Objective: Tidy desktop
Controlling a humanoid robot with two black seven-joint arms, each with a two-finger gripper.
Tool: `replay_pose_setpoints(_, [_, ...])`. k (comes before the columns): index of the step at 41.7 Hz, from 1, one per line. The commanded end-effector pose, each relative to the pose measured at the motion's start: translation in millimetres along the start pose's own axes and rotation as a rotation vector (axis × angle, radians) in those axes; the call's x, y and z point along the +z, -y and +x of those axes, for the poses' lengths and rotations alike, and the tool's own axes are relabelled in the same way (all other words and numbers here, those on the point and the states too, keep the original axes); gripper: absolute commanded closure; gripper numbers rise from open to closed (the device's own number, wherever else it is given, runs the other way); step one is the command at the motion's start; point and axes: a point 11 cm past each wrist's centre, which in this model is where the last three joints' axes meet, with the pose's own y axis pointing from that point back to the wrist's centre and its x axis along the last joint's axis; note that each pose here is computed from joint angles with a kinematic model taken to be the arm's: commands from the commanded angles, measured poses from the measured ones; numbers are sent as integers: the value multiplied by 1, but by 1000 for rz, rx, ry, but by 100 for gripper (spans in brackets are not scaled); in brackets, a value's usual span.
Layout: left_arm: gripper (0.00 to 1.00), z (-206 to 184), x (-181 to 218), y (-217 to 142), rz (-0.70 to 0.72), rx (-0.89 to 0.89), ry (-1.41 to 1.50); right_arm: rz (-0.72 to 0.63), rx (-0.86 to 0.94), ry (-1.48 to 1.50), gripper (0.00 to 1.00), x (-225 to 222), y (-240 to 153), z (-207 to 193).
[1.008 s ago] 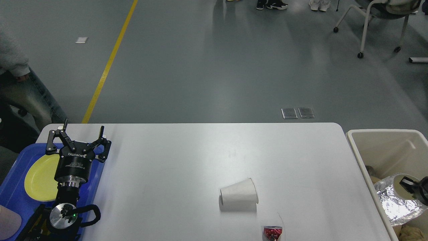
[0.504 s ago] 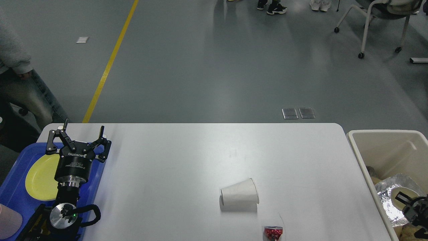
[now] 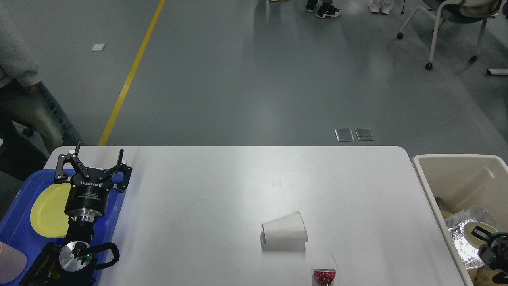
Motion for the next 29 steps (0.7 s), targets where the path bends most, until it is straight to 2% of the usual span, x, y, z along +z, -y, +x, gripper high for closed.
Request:
replay_pose_setpoints(1, [4, 0, 0, 0, 0, 0, 0, -2, 77, 9, 0, 2, 0, 3])
replay_pose_setpoints(11, [4, 0, 0, 0, -1, 0, 0, 6, 64, 4, 0, -3, -1, -3])
replay_pose_setpoints(29, [4, 0, 0, 0, -1, 0, 0, 21, -16, 31, 0, -12, -8, 12])
